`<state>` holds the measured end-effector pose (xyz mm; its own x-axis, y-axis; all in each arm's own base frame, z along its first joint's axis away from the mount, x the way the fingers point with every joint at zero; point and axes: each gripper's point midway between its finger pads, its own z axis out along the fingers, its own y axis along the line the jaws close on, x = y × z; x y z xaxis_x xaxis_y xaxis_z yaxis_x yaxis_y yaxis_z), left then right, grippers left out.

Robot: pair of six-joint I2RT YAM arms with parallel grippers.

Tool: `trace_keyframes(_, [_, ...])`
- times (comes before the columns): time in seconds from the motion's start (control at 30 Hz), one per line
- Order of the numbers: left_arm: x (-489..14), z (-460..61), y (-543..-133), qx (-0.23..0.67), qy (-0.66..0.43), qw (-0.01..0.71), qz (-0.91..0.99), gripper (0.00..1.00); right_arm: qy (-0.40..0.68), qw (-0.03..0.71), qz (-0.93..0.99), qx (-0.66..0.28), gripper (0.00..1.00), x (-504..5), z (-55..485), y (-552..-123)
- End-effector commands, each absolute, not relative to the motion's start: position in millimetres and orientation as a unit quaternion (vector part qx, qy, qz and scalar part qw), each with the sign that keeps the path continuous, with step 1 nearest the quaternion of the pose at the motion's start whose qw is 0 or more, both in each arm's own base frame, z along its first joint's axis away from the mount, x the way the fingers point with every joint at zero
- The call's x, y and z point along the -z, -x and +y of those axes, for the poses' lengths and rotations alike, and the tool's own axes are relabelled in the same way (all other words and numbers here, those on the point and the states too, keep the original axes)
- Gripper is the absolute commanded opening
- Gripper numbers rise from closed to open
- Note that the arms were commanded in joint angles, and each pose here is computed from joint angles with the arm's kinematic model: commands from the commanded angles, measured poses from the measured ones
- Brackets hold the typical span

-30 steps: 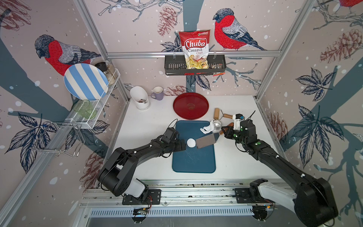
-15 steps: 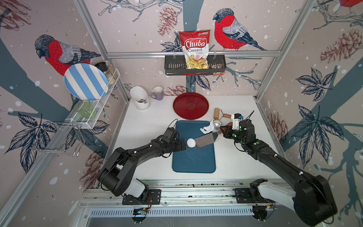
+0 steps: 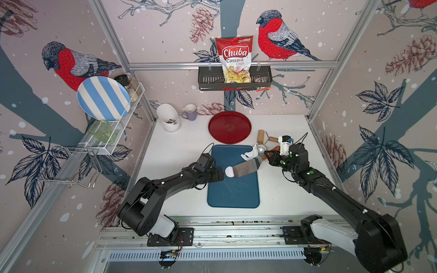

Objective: Roll out the dumpling wrappers from the dough
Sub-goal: Scoop the dumpling wrapper from the work surface.

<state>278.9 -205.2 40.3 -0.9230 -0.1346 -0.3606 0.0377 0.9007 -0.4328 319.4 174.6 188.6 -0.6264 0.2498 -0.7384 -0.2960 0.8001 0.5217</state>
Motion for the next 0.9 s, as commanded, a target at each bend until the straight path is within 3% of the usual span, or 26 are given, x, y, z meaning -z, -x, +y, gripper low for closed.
trace_keyframes(0.0, [-44, -207, -284, 0.226, 0.029, 0.206, 0.952, 0.95, 0.01, 0.456, 0.827, -0.328, 0.0, -208, 175, -324])
trace_keyframes(0.87, [-46, -209, -285, 0.228, 0.027, 0.207, 0.951, 0.95, 0.037, 0.432, 0.855, -0.283, 0.0, -180, 163, -328])
